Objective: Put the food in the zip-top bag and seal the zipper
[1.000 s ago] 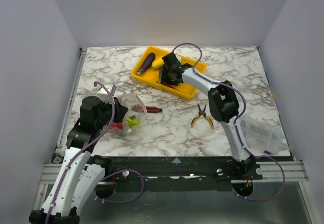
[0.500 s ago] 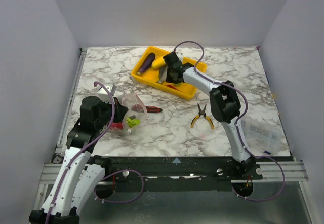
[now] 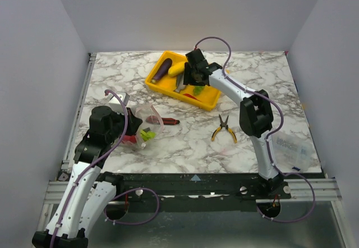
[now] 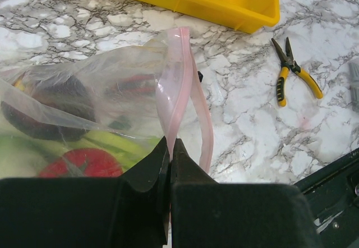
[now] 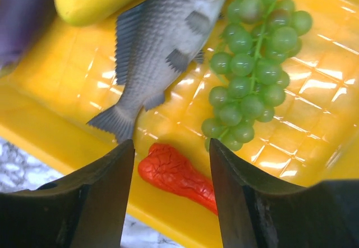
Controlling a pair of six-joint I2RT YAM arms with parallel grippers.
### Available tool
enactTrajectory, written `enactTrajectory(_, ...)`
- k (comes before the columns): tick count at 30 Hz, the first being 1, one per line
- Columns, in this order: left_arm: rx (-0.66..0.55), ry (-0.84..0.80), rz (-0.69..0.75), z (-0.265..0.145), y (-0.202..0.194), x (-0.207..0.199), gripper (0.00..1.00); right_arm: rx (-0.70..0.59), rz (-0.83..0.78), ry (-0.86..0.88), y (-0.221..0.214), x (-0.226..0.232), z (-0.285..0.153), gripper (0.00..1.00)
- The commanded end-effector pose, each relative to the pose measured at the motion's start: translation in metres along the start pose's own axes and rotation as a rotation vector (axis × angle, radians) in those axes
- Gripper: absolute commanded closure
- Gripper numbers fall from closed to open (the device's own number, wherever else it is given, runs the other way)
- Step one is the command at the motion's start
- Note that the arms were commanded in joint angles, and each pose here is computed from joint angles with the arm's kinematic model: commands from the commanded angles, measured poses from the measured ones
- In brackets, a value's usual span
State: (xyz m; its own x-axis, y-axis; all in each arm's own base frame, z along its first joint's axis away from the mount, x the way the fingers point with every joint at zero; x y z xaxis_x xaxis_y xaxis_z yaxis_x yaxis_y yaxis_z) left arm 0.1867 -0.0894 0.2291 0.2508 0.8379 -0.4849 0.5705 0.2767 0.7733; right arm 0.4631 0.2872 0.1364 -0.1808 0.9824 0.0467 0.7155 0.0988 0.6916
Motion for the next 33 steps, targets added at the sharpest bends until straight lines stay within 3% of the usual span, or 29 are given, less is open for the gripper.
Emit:
enactTrajectory(1,-0.011,-0.036,0.01,0.0,0.004,-0.006,1.0,0.131,-0.059,0.147,-0.015,0.015,-0.004,0.39)
enactTrajectory(4,-0.006,-0.039,0.007,0.001,0.003,-0.006,1.0,0.19,-0.085,0.222,-0.022,0.022,-0.006,0.31)
enactTrajectory(6,-0.004,-0.044,0.006,0.001,0.003,-0.007,1.0,0.22,-0.108,0.245,-0.026,0.021,-0.004,0.18)
enactTrajectory(9,-0.004,-0.051,0.007,0.001,0.003,-0.007,1.0,0.265,-0.126,0.234,-0.03,0.013,0.004,0.1)
enactTrajectory(14,-0.005,-0.047,0.006,0.0,0.003,-0.007,1.0,0.32,-0.095,0.256,-0.038,-0.009,0.024,0.1)
enactTrajectory(19,-0.008,-0.05,0.008,0.0,0.003,-0.007,1.0,0.412,-0.188,0.297,-0.06,-0.016,0.03,0.09)
enactTrajectory(23,-0.003,-0.06,0.007,0.0,0.003,-0.009,1.0,0.451,-0.246,0.207,-0.074,-0.031,0.036,0.09)
enactTrajectory(26,-0.003,-0.065,0.006,0.0,0.002,-0.009,1.0,0.452,-0.276,0.037,-0.078,-0.053,0.039,0.13)
enactTrajectory(33,-0.002,-0.064,0.005,0.0,0.002,-0.009,1.0,0.351,-0.256,-0.073,-0.062,-0.066,0.024,0.17)
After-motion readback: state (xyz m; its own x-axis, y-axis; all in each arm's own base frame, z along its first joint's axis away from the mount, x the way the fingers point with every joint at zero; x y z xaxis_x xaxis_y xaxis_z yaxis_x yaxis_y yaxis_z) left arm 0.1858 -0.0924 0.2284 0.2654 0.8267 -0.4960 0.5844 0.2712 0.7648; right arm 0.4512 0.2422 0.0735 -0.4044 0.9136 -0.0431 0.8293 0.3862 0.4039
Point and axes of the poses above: each gripper's point midway between its finger pads, its own z axis out along the fingers, its own x axis along the line the jaws close on, y = z × x, the point moved 5 cm from there along -z, back along the fingers, and after that the axes turned 10 degrees about -z, right-handed, at the moved point
